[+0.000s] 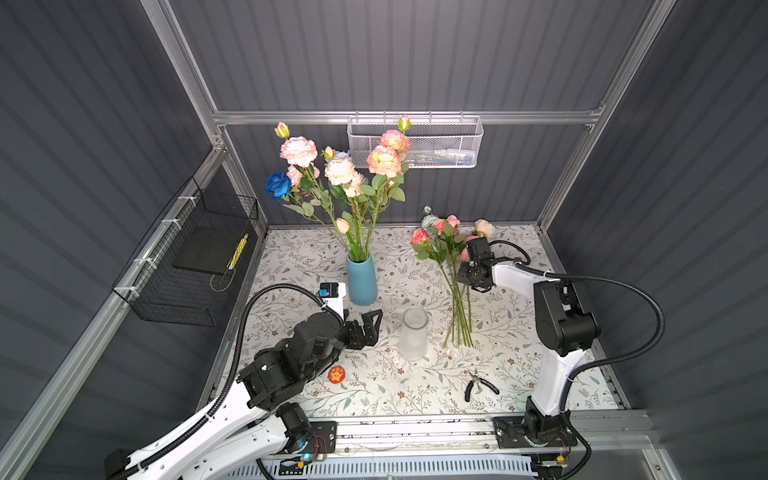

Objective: Arrange the flowers into the vase
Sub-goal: 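Grasp a peach-pink rose stem from the pink bundle with the right gripper, then lift the peach-pink rose and lower its stem into the clear glass vase, then open the right gripper and move it back to the pink bundle, then grasp a cream rose stem from the bundle with the right gripper and lift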

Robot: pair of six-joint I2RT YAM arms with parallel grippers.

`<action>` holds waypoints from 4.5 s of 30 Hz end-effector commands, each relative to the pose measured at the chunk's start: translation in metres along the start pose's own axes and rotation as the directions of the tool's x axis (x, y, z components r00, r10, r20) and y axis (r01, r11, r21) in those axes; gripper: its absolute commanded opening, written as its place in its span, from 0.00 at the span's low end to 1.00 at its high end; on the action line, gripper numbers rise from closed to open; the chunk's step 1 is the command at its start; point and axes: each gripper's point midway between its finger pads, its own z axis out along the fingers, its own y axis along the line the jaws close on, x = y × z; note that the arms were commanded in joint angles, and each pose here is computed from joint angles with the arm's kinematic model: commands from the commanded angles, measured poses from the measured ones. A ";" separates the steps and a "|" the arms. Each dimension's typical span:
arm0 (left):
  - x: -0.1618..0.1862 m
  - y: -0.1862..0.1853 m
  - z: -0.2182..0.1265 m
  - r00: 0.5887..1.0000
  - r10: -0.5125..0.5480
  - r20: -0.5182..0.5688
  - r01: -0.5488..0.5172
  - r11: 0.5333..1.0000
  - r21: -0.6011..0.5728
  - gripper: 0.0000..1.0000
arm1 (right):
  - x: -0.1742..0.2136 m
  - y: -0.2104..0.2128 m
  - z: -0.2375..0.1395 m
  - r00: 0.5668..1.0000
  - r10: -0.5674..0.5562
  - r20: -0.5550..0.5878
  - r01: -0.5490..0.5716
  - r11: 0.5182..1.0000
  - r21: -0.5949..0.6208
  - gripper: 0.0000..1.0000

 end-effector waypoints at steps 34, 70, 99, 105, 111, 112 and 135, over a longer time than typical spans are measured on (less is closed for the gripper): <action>0.002 0.011 -0.007 1.000 0.010 0.018 -0.010 1.000 -0.029 1.00 | -0.017 0.155 -0.469 0.457 -0.133 0.880 0.613 0.763 -0.203 0.00; 0.013 0.021 -0.008 1.000 -0.003 0.007 0.003 0.999 -0.047 1.00 | 0.057 0.210 -0.368 0.577 -0.142 0.804 0.638 0.693 -0.335 0.38; 0.013 0.024 -0.007 1.000 0.000 0.008 0.000 0.998 -0.065 1.00 | 0.030 0.017 -0.092 0.990 0.008 0.138 0.011 0.990 -0.138 0.51; 0.015 0.025 -0.005 1.000 0.007 0.001 -0.007 0.998 -0.070 1.00 | 0.004 -0.013 -0.039 0.998 0.052 0.044 -0.055 0.996 0.068 0.46; 0.017 0.026 -0.003 1.000 0.012 0.002 -0.011 0.997 -0.073 1.00 | -0.011 -0.021 -0.007 0.999 0.036 -0.007 -0.034 0.981 0.191 0.46; 0.018 0.027 -0.003 1.000 0.010 0.002 -0.010 0.997 -0.073 1.00 | -0.014 -0.021 -0.002 0.999 0.041 -0.014 -0.037 0.980 0.197 0.46; 0.026 0.023 0.007 0.999 0.036 -0.035 -0.038 0.997 -0.067 1.00 | -0.021 -0.032 0.044 0.988 0.055 -0.144 -0.012 0.960 0.281 0.24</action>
